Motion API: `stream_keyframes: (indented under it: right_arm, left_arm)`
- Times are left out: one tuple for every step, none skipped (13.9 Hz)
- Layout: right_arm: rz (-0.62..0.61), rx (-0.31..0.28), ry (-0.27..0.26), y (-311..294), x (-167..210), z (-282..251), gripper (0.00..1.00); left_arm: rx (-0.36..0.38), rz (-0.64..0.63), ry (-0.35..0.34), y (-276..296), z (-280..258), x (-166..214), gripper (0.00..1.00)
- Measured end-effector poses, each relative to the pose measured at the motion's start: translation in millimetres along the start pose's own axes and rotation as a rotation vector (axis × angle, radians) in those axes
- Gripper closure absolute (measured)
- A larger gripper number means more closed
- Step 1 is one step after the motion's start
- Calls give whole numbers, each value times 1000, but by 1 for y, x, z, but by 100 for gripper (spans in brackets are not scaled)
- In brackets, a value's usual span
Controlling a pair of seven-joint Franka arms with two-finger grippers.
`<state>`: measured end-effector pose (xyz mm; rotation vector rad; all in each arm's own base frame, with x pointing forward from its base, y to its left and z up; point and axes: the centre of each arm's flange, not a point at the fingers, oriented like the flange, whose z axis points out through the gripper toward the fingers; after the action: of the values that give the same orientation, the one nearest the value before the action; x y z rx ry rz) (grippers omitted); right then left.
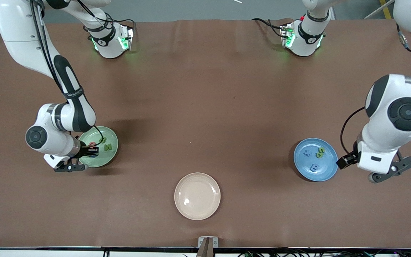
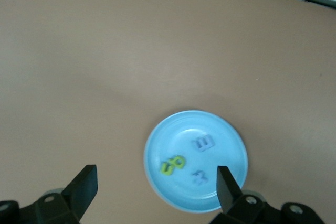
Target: Sort upper and lower case letters into plates
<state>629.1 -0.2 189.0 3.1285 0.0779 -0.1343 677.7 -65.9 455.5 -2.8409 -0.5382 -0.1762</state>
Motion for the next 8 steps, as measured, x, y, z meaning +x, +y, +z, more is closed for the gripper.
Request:
stream_keyframes:
  right_arm:
    - [-2,1,-5,-1,0,4,64]
    - [-5,2,-6,-3,1,5,64]
    - [-6,2,-5,-4,1,5,64]
    - [-7,3,-3,-5,2,4,59]
    - [-8,3,2,-5,4,1,49]
    - [-9,4,-1,-6,6,-2,40]
    - [-11,7,-16,-7,8,-8,29]
    - [-14,11,-39,-9,12,-18,20]
  left_arm:
    - [-2,23,-13,-5,-13,-1,0]
    - [-13,43,-30,-10,-25,-2,0]
    - [-30,56,-47,-18,-36,-3,0]
    - [-57,69,-63,-27,-47,-2,0]
    - [-85,81,-76,-36,-56,-2,0]
    - [-107,88,-90,-48,-65,-2,0]
    - [-123,94,-112,-58,-74,-4,0]
    - [-134,96,-137,-68,-84,-9,0]
